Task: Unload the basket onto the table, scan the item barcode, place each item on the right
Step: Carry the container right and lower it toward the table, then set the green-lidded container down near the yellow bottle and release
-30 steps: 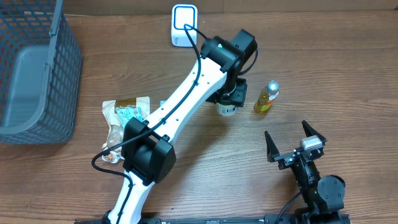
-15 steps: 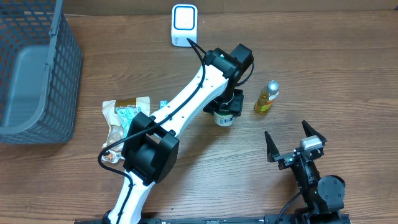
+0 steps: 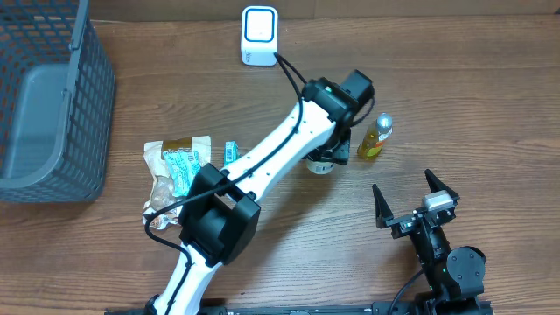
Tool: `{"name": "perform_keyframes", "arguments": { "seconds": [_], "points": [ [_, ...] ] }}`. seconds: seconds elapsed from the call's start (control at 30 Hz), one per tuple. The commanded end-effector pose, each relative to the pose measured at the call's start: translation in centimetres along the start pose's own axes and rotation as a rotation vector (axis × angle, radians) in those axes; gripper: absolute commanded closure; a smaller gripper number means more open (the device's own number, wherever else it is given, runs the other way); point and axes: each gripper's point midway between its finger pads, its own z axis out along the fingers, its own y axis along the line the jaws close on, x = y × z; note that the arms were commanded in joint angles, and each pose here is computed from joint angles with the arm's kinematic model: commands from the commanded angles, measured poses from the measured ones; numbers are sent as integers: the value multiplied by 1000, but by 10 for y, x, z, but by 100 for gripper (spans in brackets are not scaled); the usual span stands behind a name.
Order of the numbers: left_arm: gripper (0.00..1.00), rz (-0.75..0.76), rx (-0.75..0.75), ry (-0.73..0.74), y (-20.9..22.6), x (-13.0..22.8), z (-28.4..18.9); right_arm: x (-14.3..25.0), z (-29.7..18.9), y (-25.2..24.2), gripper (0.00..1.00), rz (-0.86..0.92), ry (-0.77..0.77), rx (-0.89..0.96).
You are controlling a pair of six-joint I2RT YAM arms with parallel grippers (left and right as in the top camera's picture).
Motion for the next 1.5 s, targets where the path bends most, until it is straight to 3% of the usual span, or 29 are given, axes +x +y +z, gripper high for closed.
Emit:
{"name": "perform_keyframes", "arguments": {
  "seconds": [0.0, 0.4, 0.57, 0.83, 1.3, 1.47],
  "points": [
    [96, -30, -72, -66, 4, -7, 1, 2, 0, -2, 0, 2, -2, 9],
    [96, -73, -97, -74, 6, -5, 7, 2, 0, -2, 0, 2, -2, 9],
    [91, -69, -106, -63, 8, 1, 24, 2, 0, -2, 0, 2, -2, 9],
    [70, -69, -87, -62, 6, 3, 40, 2, 0, -2, 0, 2, -2, 9],
    [22, -63, -97, -43, 8, 7, 40, 2, 0, -2, 0, 2, -2, 9],
    [18, -64, -97, -44, 8, 7, 40, 2, 0, -2, 0, 2, -2, 9]
  ]
}}
